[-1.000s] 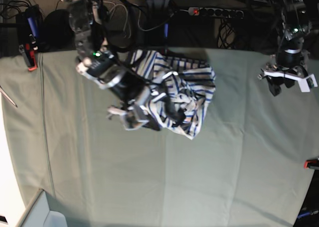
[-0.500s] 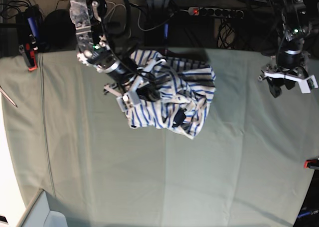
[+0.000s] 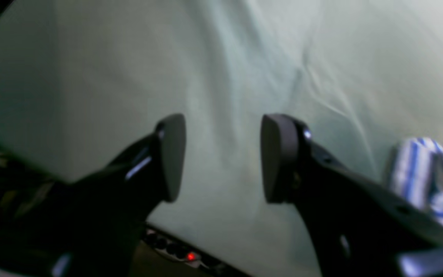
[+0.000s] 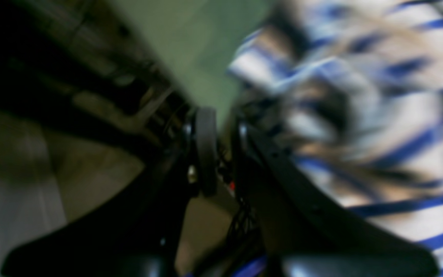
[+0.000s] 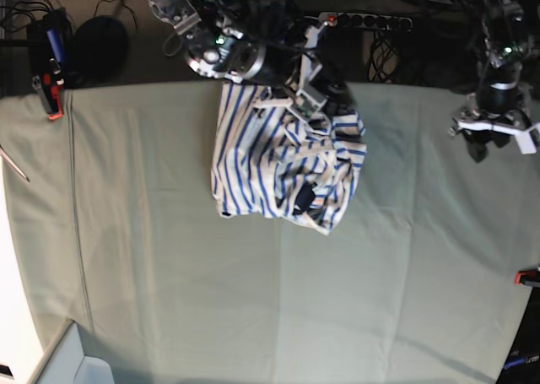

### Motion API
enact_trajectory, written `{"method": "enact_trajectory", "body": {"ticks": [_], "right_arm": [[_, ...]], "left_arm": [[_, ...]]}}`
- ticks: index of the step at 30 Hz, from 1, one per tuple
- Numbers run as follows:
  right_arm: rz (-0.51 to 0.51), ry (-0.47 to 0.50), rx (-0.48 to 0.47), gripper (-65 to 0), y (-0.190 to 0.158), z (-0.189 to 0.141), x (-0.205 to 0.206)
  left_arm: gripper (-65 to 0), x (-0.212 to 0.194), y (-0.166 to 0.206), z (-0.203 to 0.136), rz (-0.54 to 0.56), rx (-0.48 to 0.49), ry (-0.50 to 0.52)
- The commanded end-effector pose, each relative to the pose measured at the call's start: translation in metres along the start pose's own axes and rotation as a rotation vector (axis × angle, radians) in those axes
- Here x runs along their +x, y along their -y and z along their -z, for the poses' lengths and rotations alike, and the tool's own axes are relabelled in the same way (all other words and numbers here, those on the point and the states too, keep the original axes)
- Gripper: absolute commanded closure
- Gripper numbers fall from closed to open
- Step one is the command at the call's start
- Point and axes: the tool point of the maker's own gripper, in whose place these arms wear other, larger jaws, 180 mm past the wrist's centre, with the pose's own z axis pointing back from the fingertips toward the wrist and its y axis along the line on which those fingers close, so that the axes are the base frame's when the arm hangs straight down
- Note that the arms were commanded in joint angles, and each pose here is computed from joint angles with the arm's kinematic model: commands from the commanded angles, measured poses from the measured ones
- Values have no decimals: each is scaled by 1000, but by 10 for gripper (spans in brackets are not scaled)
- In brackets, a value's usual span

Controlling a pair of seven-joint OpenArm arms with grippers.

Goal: Layout the t-shirt on the table in an organized manner, then fold the t-shirt properly
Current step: 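Press and adjust the folded stack's edge with the right gripper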

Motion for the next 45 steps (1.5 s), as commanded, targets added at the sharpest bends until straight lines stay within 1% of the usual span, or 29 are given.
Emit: {"method": "enact_trajectory", "body": {"ticks": [1,3,6,8,10,12,17,18,19,25,28,34,35,36,37,38,41,42,45], "right_arm": [[-17,74,1,-49,1,-7,21],[-26,100,-31,-48,8,-20,28],[-17,164,-118,-52,31,-42,47],[0,192,-168,-53,44,-51,55],[16,205,-208,-76,57,-56,57],[24,207,-228,-124,63,-59,57],[27,208,-229,-322,63,-59,57],[28,205,-227,-355,63,-59,56],[35,198,-226,-372,63,-57,52],[90,172,-212,-377,61,-42,39],[112,176,-205,-377,57,-36,39],[124,168,-202,-374,62,-27,38],[119,174,-203,-365,64,-27,41],[118,175,-203,-343,64,-27,42],[117,176,-204,-301,65,-27,42],[116,178,-203,-254,65,-27,43],[117,180,-203,-54,64,-26,44],[119,180,-202,0,63,-27,44],[110,174,-178,0,53,-24,44]], "left_arm": [[-312,14,-4,-2,9,5,47],[-312,17,-10,-2,7,21,55],[-312,22,-19,-4,3,44,67],[-312,22,-20,-4,4,44,66],[-312,21,-20,-4,3,45,64],[-312,19,-19,-4,5,42,59],[-312,18,-18,-4,5,39,58],[-312,18,-18,-4,5,39,58],[-312,18,-17,-4,5,38,57],[-312,18,-17,-4,5,37,57],[-312,18,-18,-4,5,41,56],[-312,17,-17,-4,6,39,54],[-312,17,-17,-4,6,39,54],[-312,17,-17,-4,6,39,54],[-312,18,-17,-4,5,37,57],[-312,19,-18,-4,4,40,60],[-312,20,-18,-4,4,41,60],[-312,20,-19,-4,3,42,61],[-312,21,-19,-4,4,42,63]]}}
